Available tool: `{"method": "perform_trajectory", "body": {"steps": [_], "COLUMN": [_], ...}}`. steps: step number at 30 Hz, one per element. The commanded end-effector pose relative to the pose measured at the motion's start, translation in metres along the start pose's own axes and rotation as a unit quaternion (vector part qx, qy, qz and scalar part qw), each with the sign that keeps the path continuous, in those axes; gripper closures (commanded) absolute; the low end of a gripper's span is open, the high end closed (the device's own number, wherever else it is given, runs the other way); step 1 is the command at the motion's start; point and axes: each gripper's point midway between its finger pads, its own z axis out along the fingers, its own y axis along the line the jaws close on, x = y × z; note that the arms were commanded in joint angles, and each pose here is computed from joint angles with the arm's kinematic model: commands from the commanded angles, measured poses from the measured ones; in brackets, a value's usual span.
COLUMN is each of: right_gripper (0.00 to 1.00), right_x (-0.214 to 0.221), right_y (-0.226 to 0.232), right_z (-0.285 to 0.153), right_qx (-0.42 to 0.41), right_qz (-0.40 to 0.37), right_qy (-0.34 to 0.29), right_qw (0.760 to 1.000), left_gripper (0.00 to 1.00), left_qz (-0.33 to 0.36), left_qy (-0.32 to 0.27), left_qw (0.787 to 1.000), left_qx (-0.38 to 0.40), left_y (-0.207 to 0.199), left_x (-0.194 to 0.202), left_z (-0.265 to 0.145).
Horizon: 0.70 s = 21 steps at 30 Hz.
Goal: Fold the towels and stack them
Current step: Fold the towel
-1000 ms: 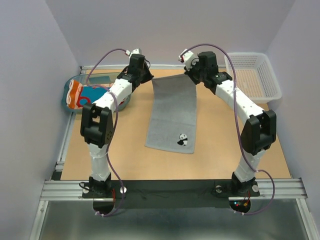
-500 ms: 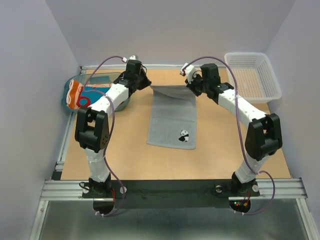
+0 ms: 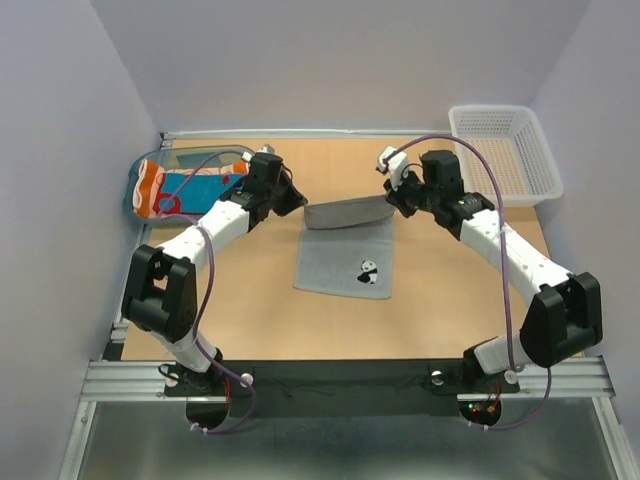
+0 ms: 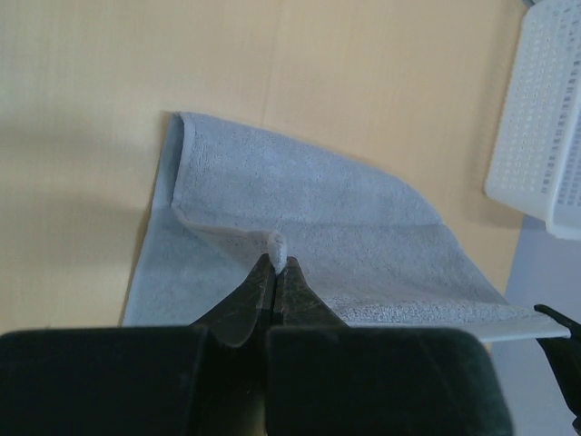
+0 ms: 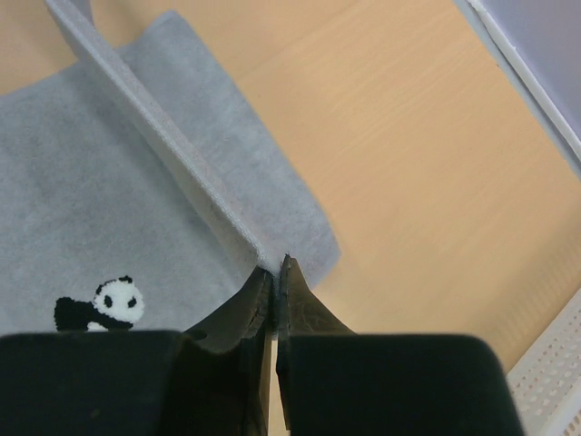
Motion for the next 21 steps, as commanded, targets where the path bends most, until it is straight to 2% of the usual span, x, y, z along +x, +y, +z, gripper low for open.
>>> {"method": "perform_trajectory", "body": {"steps": [1,5,8,21], "right_gripper": [0.99,1.00,1.00,0.99], "right_x": [0.025,0.042,0.053,0.050], "right_y": [-0.007,0.012,0.022,0.025], "right_z": [-0.021,-0.028,-0.034,-0.037], "right_qx": [0.024,0.001,-0.010,-0.016], "right_qz": [0.008,0.016,0.022,0.035], "right_qy": [0.040,0.052,0.060,0.059], "right_qw": [0.999,0.999,0.998,0.997], "left_gripper": [1.00,1.00,1.00,1.00], "left_qz": [-0.021,-0.017,-0.010,0.023], "left_qy": [-0.028,-0.022,-0.038,-0.074], "left_qw": [0.999,0.999,0.998,0.996], "left_qx": [-0.035,-0.040,-0.047,-0.041], "left_y": [0.025,0.032,0.034,0.016], "left_x": [-0.002,0.007,0.000,-0.026], "left_z": [-0.018,-0.021,-0.025,-0.044]}}
